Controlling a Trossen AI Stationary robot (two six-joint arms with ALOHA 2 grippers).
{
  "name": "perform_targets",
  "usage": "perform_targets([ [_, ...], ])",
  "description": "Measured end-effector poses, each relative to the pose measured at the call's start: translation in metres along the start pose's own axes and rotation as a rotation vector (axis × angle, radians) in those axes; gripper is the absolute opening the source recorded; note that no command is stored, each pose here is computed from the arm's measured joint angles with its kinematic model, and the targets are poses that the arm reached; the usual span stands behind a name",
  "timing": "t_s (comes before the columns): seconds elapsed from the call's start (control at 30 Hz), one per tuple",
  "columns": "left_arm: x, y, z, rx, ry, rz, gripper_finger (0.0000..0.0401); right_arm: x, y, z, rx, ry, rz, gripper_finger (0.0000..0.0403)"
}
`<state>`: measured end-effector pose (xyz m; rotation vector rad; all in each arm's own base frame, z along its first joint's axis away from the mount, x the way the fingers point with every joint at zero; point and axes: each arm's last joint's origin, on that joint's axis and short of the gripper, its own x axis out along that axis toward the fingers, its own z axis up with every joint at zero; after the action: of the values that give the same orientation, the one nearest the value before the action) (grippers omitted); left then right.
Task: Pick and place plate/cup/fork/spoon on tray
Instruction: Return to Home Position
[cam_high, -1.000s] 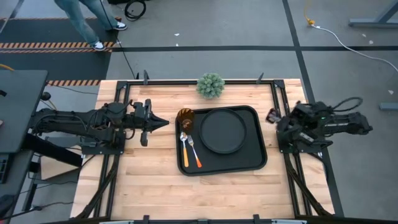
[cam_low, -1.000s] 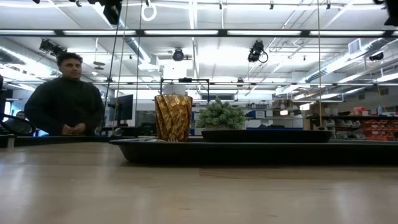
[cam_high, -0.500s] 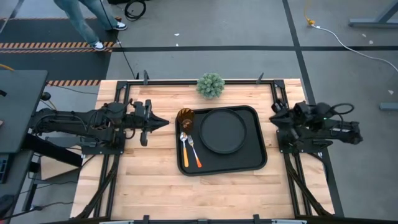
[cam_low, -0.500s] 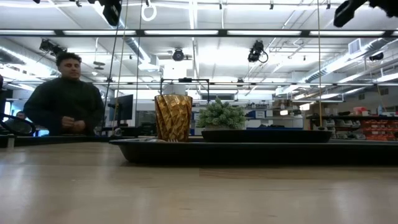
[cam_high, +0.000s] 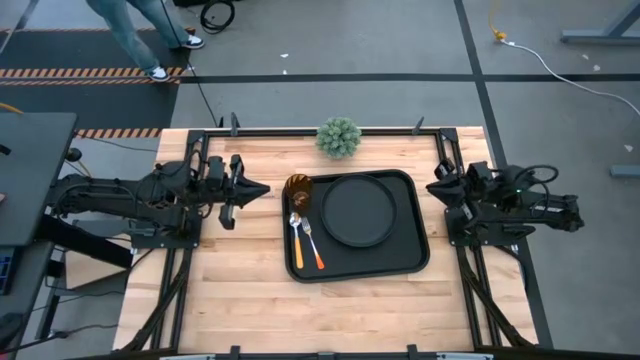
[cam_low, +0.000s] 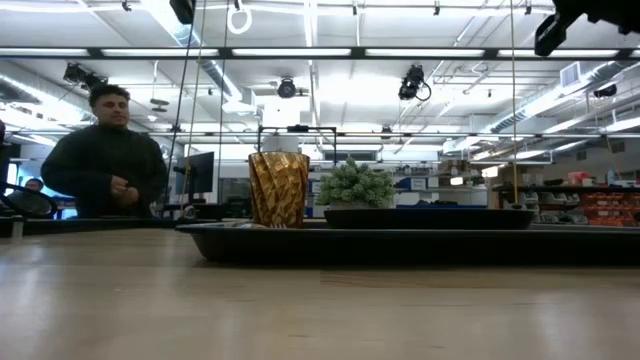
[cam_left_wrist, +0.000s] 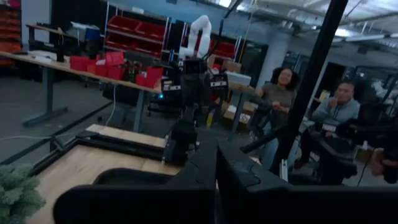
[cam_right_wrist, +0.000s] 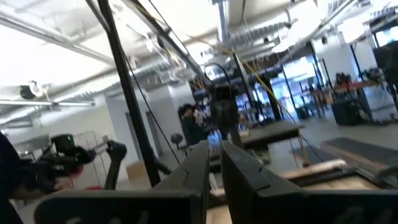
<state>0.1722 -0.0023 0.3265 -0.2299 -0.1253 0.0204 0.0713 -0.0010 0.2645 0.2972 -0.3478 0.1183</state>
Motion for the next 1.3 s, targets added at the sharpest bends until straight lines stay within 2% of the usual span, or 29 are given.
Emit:
perform_targets([
  [0.13,0.0,0.0,0.001,-0.033,-0.009,-0.001,0.0009,0.0,0.002,0.005,-0.004,-0.05,0.018,0.0045],
  [0.33,0.0,0.0,0.001,0.055,-0.011,0.009,0.0009,0.0,0.002,0.004,-0.004,-0.046,0.017,0.0045],
  [0.43,0.0,0.0,0.002,0.061,-0.022,0.015,0.0009,0.0,0.002,0.004,-0.006,-0.046,0.016,0.0045],
  [0.63,0.0,0.002,0.005,0.075,-0.069,0.104,0.0009,0.0,0.002,0.005,-0.053,-0.05,0.015,0.0045],
  [0.8,-0.001,0.001,0.011,0.061,-0.132,0.078,0.0009,0.0,0.002,0.005,-0.114,-0.052,0.013,0.0045],
  [1.0,-0.001,0.001,0.012,0.041,-0.134,0.076,0.0008,0.0,0.001,0.002,-0.198,-0.014,0.012,0.0045],
  [1.17,-0.001,0.002,0.011,0.041,-0.135,0.108,0.0006,0.0,-0.005,-0.008,-0.2,0.072,-0.09,0.0045],
  [1.3,-0.001,0.003,0.011,0.041,-0.129,0.133,0.0006,-0.004,-0.006,-0.009,-0.189,0.077,-0.148,0.0045],
])
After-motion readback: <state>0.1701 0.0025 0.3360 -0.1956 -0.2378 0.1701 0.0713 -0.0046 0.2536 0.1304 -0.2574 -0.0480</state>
